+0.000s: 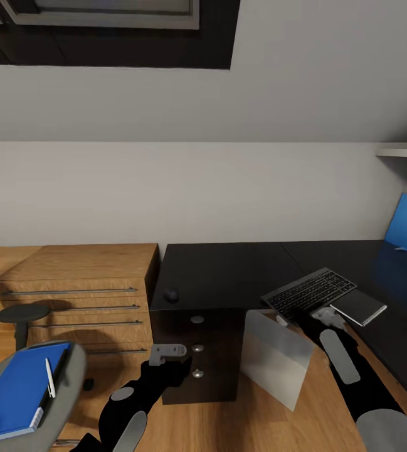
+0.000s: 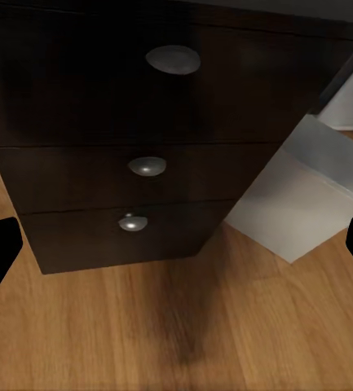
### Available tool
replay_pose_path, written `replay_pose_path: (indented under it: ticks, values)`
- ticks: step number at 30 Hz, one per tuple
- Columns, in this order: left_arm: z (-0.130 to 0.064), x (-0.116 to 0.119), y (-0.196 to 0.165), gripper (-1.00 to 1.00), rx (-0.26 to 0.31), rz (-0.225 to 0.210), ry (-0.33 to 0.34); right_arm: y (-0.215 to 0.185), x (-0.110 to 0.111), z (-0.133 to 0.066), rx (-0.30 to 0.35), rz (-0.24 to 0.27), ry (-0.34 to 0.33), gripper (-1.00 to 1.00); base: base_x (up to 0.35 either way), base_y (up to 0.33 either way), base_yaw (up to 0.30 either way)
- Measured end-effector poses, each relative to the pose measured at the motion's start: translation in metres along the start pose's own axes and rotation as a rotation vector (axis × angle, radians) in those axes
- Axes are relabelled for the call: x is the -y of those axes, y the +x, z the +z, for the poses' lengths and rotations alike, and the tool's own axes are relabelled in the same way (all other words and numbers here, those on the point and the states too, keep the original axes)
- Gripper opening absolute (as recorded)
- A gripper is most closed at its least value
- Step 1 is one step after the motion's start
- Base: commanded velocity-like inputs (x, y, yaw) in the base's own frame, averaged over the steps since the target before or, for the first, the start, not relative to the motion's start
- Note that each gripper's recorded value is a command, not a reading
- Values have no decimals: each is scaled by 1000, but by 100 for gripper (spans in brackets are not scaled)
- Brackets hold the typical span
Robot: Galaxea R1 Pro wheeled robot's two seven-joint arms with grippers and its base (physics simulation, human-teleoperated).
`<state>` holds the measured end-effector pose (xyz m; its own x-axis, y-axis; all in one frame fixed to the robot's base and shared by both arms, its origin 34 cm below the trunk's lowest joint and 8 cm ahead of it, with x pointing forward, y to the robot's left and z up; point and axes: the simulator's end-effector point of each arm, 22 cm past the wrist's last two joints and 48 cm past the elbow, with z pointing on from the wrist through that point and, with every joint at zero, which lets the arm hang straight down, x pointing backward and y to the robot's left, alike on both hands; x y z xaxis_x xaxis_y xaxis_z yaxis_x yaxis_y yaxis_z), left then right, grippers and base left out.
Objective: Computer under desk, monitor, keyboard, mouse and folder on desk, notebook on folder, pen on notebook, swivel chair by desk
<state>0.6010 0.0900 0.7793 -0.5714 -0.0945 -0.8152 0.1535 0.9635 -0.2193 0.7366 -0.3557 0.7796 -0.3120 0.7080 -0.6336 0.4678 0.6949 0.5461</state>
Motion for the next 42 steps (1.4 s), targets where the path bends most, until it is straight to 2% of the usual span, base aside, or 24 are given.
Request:
replay_pose_path:
  ticks: [6,9,10,12,22,29,35,42]
  values:
    - [0,0,0,100,1,2,0,-15,4,-4,-46,195,-117,100,0,0,0]
    - [0,0,0,100,1,3,-1,-21,6,-5,-58,248,-141,100,0,0,0]
    - [0,1,1,100,-1,5,-1,-22,10,-7,-97,300,-160,100,0,0,0]
    - [0,1,1,100,-1,5,1,-23,15,-8,-121,321,-168,100,0,0,0]
    - [1,5,2,100,2,4,7,-28,23,-13,-193,379,-220,100,0,0,0]
    - [7,4,13,100,5,3,8,-22,34,-8,-197,402,-227,100,0,0,0]
    - [12,2,23,100,4,4,9,-9,50,1,-208,417,-208,100,0,0,0]
    - [18,-1,35,100,3,5,8,2,58,7,-210,424,-213,100,0,0,0]
